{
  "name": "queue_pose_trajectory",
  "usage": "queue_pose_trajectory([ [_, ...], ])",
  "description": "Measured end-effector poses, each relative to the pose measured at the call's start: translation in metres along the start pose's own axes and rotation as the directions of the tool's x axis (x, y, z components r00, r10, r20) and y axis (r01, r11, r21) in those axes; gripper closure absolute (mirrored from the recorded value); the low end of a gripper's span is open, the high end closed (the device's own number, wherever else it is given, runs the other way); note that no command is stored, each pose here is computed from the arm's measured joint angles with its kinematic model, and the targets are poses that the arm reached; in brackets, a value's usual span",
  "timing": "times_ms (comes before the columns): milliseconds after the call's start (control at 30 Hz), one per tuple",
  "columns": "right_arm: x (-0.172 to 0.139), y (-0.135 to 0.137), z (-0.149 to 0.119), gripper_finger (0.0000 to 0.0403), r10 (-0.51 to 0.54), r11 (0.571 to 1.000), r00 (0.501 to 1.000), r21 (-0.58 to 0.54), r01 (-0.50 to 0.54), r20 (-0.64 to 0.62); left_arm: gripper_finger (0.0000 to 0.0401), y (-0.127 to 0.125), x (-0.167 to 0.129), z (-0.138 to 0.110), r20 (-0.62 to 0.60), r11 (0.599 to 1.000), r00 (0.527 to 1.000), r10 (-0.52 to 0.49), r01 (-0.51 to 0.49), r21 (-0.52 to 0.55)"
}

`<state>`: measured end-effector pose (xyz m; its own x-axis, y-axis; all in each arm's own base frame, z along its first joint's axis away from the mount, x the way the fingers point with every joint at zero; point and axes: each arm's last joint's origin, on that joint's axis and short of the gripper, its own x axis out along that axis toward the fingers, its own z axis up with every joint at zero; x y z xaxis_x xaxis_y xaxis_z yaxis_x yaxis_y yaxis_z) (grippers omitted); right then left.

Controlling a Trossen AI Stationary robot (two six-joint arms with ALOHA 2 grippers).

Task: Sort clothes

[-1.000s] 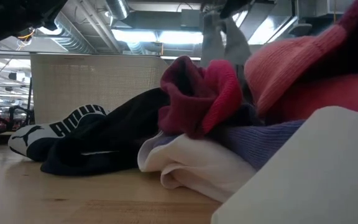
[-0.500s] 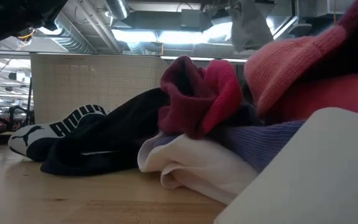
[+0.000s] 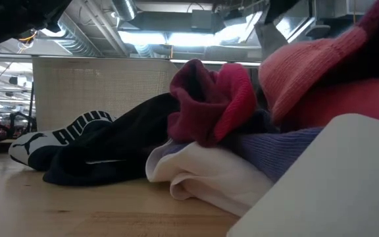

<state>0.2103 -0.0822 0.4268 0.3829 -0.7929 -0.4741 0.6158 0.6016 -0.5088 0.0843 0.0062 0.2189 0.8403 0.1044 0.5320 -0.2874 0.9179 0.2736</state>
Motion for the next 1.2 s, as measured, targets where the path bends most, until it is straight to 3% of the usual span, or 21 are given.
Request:
queue_pose_trajectory([
  [200,0.027,0.0,-0.016,0.0395,-0.032,0.998,0.996,0.052,0.036,-0.086,0.0397,0.0,0.0,0.0,0.0,1.0,1.0,0.0,0.0,0.002],
  [400,0.039,0.0,-0.021,0.0388,-0.055,0.989,0.994,0.129,0.067,-0.095,0.0397,0.0,0.0,0.0,0.0,1.0,1.0,0.0,0.0,0.003],
  [533,0.039,0.001,-0.021,0.034,-0.037,0.99,0.995,0.13,0.049,-0.092,0.0397,0.0,0.0,0.0,0.0,1.0,1.0,-0.001,0.001,0.002],
  [700,0.039,0.003,-0.021,0.0246,0.02,0.991,0.996,0.134,-0.008,-0.084,0.0397,0.0,0.0,0.0,0.0,1.0,1.0,-0.001,0.001,0.003],
  [833,0.037,0.007,-0.019,0.0186,0.197,0.965,0.979,0.184,-0.185,-0.049,0.0397,0.0,0.0,0.0,0.0,1.0,1.0,0.0,0.0,0.003],
  [1000,0.026,0.029,-0.013,0.015,0.531,0.832,0.847,0.173,-0.527,0.025,0.0397,0.0,0.0,0.0,0.0,1.0,1.0,-0.001,0.001,0.007],
  [1200,0.013,0.08,-0.009,0.0143,0.638,0.766,0.766,0.041,-0.642,0.082,0.0397,0.0,0.0,0.0,0.0,1.0,1.0,0.0,0.0,0.002],
])
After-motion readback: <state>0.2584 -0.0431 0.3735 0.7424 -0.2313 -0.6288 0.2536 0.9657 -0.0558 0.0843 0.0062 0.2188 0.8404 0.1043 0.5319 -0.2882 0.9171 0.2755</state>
